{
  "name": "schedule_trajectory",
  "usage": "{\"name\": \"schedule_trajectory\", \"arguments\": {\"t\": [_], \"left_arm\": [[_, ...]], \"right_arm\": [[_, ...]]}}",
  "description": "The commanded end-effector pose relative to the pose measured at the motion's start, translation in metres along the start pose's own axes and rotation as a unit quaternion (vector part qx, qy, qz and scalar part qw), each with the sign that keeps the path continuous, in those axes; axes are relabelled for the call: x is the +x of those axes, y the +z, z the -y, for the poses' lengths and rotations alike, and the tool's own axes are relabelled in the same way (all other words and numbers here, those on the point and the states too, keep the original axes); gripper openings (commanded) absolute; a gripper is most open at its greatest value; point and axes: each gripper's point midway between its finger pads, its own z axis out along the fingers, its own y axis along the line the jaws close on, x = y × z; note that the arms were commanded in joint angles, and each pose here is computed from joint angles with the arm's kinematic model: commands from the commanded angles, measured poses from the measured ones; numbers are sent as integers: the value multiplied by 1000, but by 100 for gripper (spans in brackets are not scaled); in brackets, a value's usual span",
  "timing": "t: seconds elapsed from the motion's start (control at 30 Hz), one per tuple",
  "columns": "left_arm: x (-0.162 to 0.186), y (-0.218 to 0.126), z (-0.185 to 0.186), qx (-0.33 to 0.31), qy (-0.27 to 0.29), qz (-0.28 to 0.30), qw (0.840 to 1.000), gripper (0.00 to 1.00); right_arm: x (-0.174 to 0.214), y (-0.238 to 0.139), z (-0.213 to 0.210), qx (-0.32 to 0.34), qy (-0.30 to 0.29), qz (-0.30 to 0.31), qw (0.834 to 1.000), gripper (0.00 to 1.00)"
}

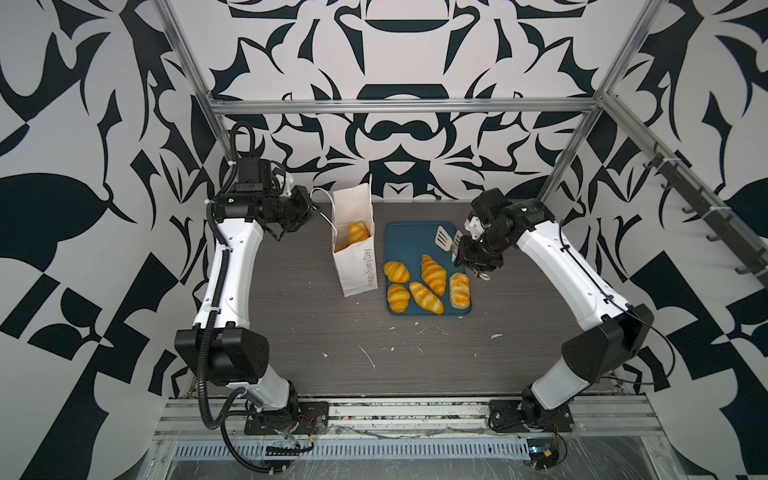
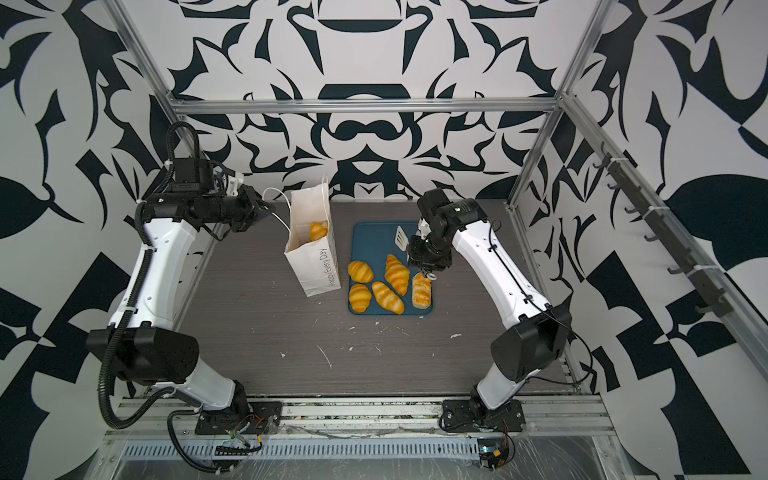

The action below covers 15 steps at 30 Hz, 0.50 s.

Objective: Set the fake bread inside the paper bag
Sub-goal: 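Lower the tongs around the flaky croissant at the tray edge with the right gripper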

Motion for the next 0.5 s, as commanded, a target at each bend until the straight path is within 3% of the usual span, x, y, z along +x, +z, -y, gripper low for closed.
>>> {"name": "schedule_trajectory", "arguments": {"t": [0.0, 0.47], "left_arm": [[3, 3, 2, 8, -3, -8, 1000, 0], [2, 7, 2, 11, -6, -13, 1000, 0]], "right_arm": [[11, -12, 11, 14, 16, 13, 1000, 44], [50, 15, 51, 87, 34, -48, 994, 45]]}}
